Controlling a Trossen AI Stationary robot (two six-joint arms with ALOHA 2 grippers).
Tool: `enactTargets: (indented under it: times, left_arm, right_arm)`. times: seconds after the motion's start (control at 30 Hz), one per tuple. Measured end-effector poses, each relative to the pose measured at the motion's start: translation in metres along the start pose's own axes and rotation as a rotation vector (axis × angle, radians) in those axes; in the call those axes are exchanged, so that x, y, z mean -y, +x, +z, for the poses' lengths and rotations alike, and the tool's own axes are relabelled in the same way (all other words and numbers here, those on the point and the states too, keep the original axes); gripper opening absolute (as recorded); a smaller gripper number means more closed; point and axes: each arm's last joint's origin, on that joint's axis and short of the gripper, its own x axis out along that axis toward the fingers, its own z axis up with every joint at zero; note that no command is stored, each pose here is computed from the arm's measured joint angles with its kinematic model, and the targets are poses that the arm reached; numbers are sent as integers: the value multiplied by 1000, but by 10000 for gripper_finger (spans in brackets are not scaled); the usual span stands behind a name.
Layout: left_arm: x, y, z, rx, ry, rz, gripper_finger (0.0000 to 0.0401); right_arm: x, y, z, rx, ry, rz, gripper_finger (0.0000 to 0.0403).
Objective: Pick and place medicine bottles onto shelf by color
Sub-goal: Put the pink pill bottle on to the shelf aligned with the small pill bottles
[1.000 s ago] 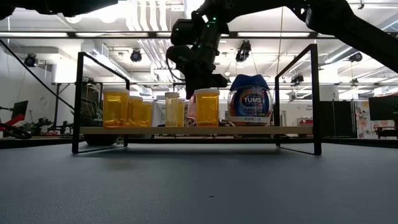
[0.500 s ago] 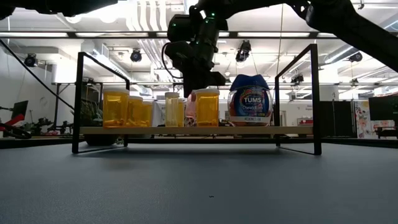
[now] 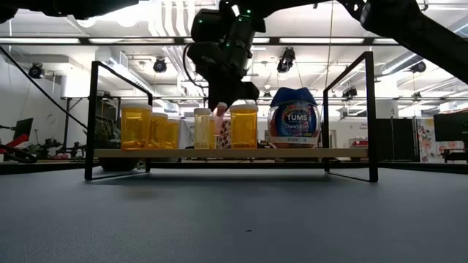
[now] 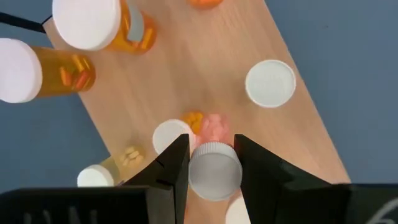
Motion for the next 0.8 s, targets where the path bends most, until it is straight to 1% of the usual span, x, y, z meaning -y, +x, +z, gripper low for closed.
enactTargets:
  times: [0.5,0.8]
  left_arm:
    - [0,0,1,1,-1,2,0]
    - [0,1,1,-3,1,3,0]
  right_arm:
    - [-2,0,4,45,-88,6,102]
    - [-2,-1,4,49,-103,6,102]
